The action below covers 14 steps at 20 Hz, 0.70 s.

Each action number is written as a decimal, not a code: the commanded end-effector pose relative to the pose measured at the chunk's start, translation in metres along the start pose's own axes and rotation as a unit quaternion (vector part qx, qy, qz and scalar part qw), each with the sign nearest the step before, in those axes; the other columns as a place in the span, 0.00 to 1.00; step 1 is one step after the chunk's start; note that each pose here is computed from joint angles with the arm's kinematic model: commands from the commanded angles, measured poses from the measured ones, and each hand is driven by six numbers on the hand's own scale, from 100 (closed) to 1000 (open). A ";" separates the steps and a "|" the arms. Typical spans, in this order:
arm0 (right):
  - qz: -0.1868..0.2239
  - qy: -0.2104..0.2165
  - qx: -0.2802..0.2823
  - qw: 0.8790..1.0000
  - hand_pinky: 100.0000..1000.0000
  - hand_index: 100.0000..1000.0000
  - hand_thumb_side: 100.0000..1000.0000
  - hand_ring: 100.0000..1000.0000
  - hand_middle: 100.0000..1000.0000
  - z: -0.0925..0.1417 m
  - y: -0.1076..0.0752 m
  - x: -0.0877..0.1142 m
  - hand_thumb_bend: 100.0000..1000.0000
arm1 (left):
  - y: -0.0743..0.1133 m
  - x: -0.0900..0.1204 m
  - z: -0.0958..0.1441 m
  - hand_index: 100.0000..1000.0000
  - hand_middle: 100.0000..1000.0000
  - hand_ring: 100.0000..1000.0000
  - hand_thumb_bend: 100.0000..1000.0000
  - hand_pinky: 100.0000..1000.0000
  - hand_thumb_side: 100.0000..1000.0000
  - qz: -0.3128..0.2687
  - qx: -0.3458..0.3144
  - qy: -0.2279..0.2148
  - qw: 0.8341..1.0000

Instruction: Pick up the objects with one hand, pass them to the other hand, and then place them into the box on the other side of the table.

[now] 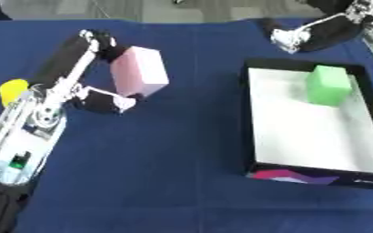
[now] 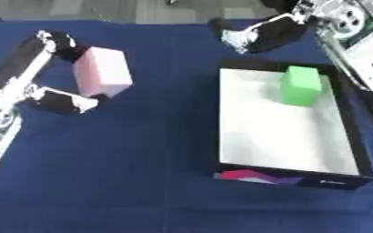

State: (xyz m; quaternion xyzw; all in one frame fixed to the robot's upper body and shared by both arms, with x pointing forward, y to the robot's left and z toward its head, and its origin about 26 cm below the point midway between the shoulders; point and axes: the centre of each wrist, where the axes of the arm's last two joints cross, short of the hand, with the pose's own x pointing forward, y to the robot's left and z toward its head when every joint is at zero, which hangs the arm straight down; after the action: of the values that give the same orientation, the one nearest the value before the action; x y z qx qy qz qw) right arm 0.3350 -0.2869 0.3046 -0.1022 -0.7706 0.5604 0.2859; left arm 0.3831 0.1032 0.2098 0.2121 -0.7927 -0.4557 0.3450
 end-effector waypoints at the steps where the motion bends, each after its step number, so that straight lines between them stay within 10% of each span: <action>1: 0.026 -0.003 0.013 1.000 0.88 0.95 0.11 0.93 0.79 -0.003 -0.006 0.002 0.07 | 0.004 0.003 -0.003 0.42 0.40 0.51 0.03 0.62 0.00 0.016 0.024 -0.016 0.999; 14: 0.074 -0.014 0.066 0.995 0.88 0.95 0.10 0.94 0.81 -0.022 0.001 -0.008 0.18 | -0.015 0.008 -0.012 0.42 0.38 0.49 0.00 0.62 0.00 0.091 0.033 -0.070 0.993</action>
State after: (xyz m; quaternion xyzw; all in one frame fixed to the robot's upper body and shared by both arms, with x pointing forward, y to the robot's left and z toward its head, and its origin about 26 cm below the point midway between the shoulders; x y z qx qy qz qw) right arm 0.3544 -0.2716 0.2975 -0.1191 -0.7287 0.6265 0.2496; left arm 0.3876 0.0861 0.1931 0.1241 -0.8352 -0.4170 0.3363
